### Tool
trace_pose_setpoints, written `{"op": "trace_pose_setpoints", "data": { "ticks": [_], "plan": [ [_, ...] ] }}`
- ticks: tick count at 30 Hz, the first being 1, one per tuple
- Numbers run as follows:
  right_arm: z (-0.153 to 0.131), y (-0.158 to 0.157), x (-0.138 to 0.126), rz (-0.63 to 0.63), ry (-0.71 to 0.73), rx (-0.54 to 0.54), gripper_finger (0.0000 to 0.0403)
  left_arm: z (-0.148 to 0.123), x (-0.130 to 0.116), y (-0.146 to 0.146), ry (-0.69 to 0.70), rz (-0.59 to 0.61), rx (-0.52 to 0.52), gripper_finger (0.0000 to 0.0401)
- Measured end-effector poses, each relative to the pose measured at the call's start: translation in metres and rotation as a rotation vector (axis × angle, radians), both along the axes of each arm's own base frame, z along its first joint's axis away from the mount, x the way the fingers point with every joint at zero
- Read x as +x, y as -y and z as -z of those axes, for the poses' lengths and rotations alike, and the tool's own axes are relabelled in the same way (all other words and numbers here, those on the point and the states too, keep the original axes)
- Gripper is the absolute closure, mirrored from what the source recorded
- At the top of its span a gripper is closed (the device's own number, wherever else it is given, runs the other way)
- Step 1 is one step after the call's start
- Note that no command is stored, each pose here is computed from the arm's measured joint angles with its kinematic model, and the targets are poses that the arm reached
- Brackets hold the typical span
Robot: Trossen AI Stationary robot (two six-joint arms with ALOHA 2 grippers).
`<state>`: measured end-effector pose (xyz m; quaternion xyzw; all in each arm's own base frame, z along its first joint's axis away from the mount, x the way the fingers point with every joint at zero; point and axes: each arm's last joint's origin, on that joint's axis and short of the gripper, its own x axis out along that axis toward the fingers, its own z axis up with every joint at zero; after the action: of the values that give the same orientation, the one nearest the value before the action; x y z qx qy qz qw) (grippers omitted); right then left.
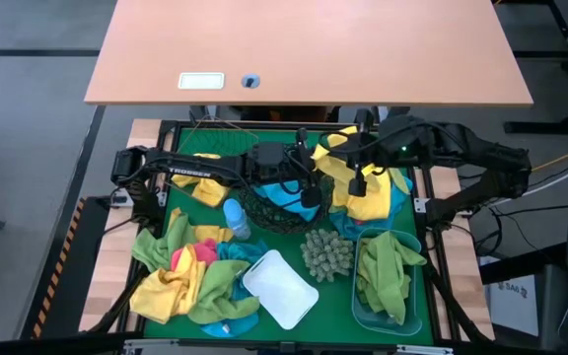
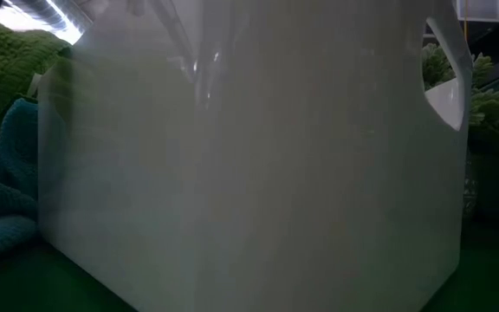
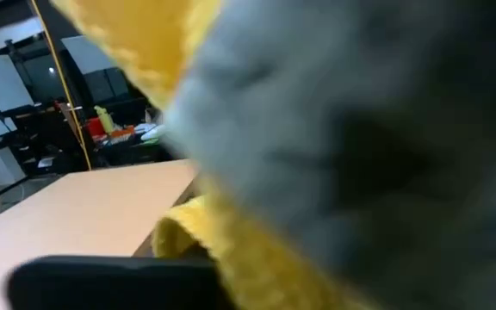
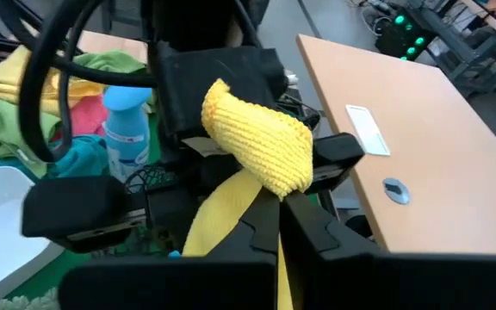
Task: Sort microfiber towel by color & place in baskets
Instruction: Put the yellow microfiber cloth into the rectangular wire basket
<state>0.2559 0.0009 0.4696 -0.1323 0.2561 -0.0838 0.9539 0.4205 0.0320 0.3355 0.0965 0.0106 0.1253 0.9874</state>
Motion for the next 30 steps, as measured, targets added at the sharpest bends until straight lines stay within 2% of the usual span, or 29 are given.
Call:
{"op": "trace_pose_setpoints", "data": {
  "ticks": [5,13,18,22,30],
  "plan": [
    [0.0,0.001,0.0,0.016,0.0,-0.009,0.0378,-0.002,-0.001,-0.001,0.004,-0.004,0.0,0.0394],
    [0.0,0.004,-0.001,0.11,-0.002,-0.062,0.0285,-0.013,-0.009,0.0,0.013,-0.006,0.001,0.0398],
    [-0.006,0.008,-0.01,0.236,0.017,-0.14,0.0243,-0.028,-0.02,0.0,0.042,-0.012,0.003,0.0398],
    [-0.015,0.009,-0.026,0.271,0.055,-0.152,0.0229,-0.04,-0.031,0.001,0.042,-0.015,0.002,0.0399],
    [-0.025,0.01,-0.061,0.284,0.084,-0.124,0.0232,-0.077,-0.063,-0.001,0.127,-0.076,0.011,0.04]
  ]
}}
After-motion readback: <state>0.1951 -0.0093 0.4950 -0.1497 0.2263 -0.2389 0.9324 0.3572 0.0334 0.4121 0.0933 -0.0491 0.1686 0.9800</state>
